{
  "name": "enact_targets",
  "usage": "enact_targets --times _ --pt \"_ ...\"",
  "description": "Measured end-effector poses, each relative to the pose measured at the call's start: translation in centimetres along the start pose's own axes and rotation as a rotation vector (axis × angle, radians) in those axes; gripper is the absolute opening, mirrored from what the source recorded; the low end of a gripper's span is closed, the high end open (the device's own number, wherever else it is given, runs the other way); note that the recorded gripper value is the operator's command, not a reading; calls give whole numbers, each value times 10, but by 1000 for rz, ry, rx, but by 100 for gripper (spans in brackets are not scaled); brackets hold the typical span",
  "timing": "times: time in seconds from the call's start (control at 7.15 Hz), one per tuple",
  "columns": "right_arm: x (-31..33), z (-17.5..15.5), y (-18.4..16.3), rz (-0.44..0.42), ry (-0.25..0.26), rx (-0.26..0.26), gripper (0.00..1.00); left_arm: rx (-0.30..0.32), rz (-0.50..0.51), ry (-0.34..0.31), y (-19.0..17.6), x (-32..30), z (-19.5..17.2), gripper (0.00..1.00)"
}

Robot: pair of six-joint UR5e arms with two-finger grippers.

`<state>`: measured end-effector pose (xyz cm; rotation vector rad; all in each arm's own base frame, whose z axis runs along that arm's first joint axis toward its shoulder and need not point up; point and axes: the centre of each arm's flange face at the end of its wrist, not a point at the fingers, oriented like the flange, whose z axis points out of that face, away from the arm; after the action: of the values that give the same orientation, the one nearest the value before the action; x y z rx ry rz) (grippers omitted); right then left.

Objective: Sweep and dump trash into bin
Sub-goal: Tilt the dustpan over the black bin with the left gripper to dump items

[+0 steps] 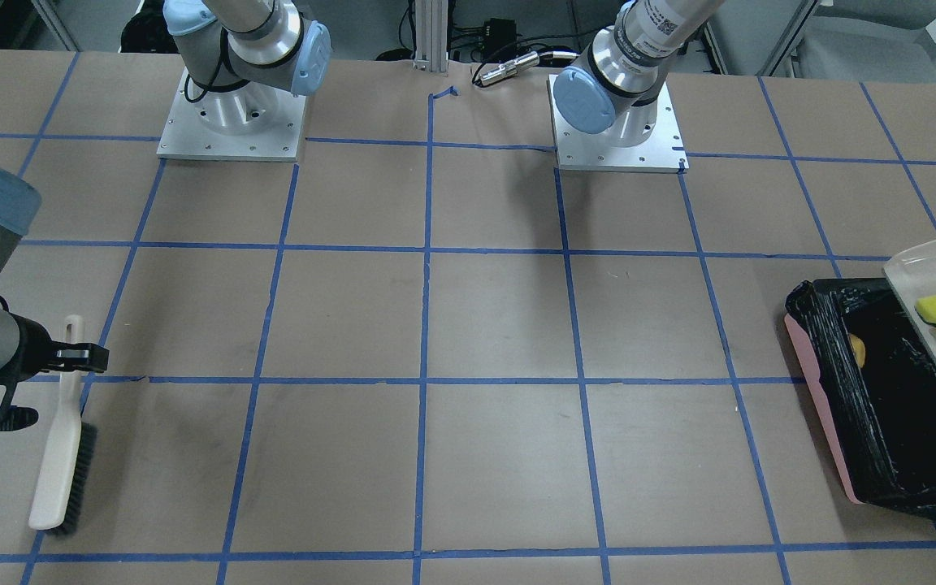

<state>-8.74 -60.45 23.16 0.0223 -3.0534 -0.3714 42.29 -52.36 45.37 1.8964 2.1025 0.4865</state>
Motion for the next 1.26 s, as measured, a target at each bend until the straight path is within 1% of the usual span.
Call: enact_targets --times 0.14,0.28,0.42,0.56,0.7,0.84,0.98,1.12,1.26 --pt "1 -3 -1 3 5 12 94 -69 64 -8 -7 -6 -4 0" --pt "2 -10 -1 7 15 37 98 -139 113 -15 -19 -13 -13 0" --pt "2 -24 1 10 23 68 99 -217 152 -24 -37 -22 -31 0" --pt "-1 -45 9 13 31 108 100 -283 176 -35 -56 -30 -48 0" --pt "-9 -74 23 9 43 150 100 -338 184 -47 -72 -35 -60 0" --pt "-22 -104 41 3 56 186 100 -413 169 -64 -88 -39 -64 0" --pt "-38 -133 61 14 56 215 100 -499 143 -92 -112 -40 -65 0" --pt "-64 -158 83 42 39 226 100 -557 125 -116 -136 -35 -65 0" --pt "-99 -179 104 80 14 233 100 -584 118 -134 -151 -31 -67 0"
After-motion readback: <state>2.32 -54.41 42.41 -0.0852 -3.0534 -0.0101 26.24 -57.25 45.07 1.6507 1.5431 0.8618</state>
